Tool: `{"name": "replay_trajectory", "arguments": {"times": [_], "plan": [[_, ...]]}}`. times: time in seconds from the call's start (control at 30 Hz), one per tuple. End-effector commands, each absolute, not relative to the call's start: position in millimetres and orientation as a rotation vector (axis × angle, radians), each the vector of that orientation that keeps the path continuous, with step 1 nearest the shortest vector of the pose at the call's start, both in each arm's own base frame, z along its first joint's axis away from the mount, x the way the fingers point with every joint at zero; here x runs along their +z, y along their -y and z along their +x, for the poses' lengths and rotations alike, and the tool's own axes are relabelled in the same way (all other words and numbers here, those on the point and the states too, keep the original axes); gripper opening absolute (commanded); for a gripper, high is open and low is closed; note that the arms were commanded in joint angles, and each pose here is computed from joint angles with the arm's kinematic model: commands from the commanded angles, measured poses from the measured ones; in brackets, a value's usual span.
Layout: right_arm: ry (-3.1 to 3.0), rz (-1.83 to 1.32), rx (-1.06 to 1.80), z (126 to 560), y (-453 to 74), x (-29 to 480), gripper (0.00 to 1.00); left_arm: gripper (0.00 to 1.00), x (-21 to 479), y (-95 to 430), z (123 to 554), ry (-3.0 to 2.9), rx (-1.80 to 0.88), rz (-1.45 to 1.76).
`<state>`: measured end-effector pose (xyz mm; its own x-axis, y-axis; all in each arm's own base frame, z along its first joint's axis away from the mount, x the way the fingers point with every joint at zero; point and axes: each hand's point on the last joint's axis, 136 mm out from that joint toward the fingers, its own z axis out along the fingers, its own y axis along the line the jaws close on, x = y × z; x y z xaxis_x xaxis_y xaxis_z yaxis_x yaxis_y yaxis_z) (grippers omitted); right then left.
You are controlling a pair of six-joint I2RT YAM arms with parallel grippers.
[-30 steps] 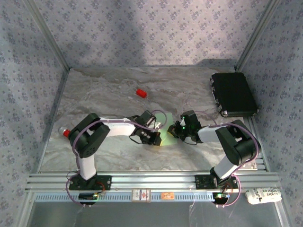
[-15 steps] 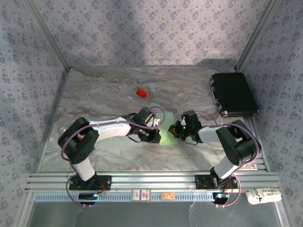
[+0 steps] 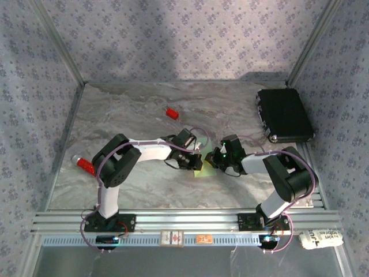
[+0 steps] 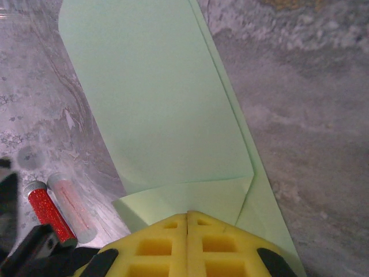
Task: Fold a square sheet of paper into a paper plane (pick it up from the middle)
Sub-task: Fold the triangle a second time at the center of the table.
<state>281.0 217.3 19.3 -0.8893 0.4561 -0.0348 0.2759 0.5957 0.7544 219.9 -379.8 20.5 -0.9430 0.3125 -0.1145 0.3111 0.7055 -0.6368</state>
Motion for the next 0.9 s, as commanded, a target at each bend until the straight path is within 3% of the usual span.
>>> {"name": "replay_trajectory", "arguments": {"times": [0.0,0.43,0.87], "plan": [[-2.66,0.666,1.073,267.6,-203.9,1.6,0.0,0.04,9.1,371.8,217.5,2.92,1.004,-0.563],[-2.578,0.403,1.205,282.3,-226.8,55.1,0.0,0.03,-8.0,350.5,206.3,2.946,0.936,-0.53],[-2.7,0.488,1.174,265.8,-225.5,5.8,0.0,0.02,-15.0,339.9,210.7,2.963,0.927,-0.48]]}}
